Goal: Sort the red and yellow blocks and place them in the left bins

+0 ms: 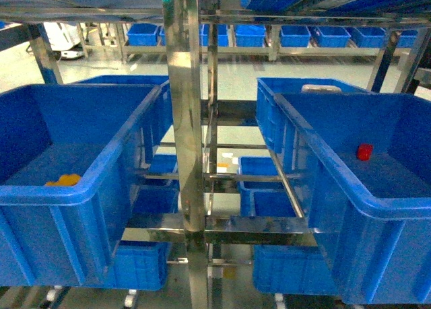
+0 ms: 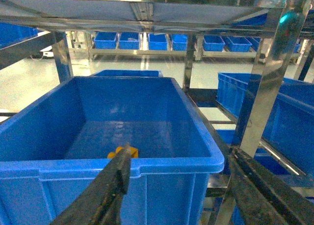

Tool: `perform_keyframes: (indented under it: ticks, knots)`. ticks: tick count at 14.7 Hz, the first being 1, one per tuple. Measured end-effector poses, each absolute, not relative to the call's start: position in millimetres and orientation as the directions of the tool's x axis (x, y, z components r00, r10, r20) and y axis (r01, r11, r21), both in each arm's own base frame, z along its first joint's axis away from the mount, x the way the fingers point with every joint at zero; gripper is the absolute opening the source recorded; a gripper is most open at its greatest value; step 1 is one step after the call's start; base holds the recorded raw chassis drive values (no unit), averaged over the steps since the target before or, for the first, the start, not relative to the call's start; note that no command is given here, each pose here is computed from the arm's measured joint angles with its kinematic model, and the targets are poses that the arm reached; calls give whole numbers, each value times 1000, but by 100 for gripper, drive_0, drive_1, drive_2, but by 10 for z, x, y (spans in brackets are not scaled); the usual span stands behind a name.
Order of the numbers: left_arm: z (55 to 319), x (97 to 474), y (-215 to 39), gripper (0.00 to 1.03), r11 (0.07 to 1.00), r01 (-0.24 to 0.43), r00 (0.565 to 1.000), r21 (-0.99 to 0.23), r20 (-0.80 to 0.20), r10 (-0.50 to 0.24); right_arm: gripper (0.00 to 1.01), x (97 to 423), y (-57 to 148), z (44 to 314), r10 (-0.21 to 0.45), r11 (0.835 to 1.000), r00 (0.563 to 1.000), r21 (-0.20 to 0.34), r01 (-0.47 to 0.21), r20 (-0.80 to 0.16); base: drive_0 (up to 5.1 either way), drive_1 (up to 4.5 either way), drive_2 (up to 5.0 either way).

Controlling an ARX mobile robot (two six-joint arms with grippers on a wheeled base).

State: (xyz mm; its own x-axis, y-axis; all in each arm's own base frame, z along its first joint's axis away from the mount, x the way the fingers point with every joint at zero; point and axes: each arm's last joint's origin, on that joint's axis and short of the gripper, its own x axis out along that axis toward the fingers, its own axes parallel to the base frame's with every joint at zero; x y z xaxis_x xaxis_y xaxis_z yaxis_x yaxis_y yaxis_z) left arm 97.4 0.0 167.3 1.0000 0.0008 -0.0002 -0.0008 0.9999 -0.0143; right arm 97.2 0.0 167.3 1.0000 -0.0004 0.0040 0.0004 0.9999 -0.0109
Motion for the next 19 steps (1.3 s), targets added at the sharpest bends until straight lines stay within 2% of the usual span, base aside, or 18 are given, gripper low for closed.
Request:
perform_keyframes:
  ticks: [3, 4, 19]
  knots:
    - [1673, 974, 0, 95, 1000, -1, 1000, -14, 0, 1, 83, 972, 0, 1673, 0, 1000, 1000, -11, 0, 4, 0, 0, 0]
    - [1673, 974, 0, 98, 1000, -1, 1000, -13, 0, 1, 98, 972, 0, 1673, 0, 1000, 1000, -11, 0, 4, 0, 0, 0]
    - [1673, 974, 0, 98, 1000, -1, 1000, -13, 0, 1, 98, 972, 0, 1673, 0, 1000, 1000, -10, 0, 4, 0, 0, 0]
